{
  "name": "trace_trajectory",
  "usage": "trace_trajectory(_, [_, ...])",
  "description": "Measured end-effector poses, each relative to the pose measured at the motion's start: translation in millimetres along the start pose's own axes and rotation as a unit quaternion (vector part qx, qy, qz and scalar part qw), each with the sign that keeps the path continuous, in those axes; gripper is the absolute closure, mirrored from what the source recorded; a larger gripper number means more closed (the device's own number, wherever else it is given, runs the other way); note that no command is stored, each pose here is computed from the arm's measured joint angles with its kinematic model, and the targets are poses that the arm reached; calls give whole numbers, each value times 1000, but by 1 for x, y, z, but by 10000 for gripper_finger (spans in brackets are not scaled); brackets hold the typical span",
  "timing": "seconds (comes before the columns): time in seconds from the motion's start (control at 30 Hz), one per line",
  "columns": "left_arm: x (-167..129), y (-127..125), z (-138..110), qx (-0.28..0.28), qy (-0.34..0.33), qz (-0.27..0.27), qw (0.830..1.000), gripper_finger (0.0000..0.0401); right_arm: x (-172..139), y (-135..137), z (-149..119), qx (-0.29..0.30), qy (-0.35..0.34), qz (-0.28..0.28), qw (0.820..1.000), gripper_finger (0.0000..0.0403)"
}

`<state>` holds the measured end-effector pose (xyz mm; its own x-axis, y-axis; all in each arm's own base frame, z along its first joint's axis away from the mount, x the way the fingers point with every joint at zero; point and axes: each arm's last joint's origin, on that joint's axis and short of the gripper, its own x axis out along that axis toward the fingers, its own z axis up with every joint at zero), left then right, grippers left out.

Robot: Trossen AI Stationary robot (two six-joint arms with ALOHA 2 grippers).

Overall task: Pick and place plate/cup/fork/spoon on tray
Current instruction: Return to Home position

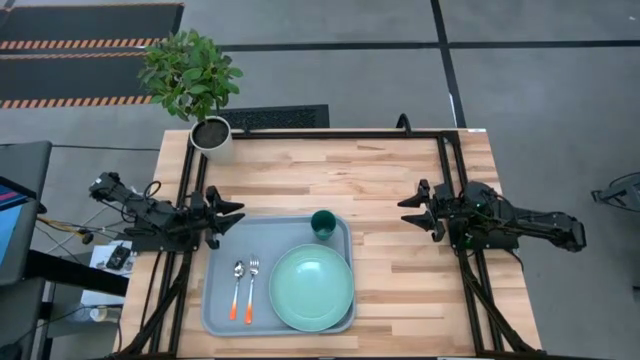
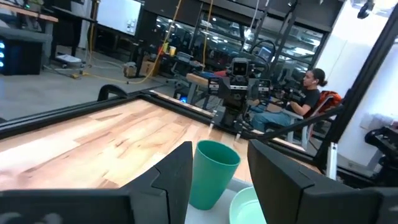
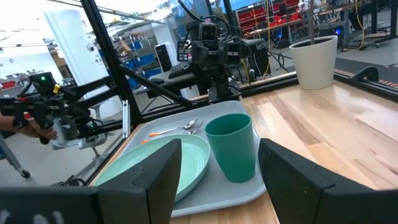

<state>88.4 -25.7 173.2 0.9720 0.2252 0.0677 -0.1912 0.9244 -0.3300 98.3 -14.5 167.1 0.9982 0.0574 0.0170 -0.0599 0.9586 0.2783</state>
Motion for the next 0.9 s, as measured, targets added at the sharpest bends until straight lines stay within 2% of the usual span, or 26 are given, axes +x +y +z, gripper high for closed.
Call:
trace_trajectory(0.1, [0,-2,0,-4,7,-28,1000,257,0,0,0,0,0,0,1000,165])
trace_trajectory(0.23, [-1,-6,-2,-8,32,-107,994,257,0,0,0,0,0,0,1000,165])
trace_trajectory(0.33, [-1,-9,-3,16,47,-158,986,257,0,0,0,0,0,0,1000,165])
trace_trajectory(0.5, [-2,-11,-5,63,54,-208,975,257,0,0,0,0,0,0,1000,165])
trace_trajectory(0.57, [-2,-10,-5,85,54,-221,970,257,0,0,0,0,0,0,1000,165])
trace_trajectory(0.7, [3,-4,-4,121,47,-206,970,257,0,0,0,0,0,0,1000,165])
trace_trajectory(0.9, [9,6,-3,118,63,-233,963,257,0,0,0,1,0,0,1000,165])
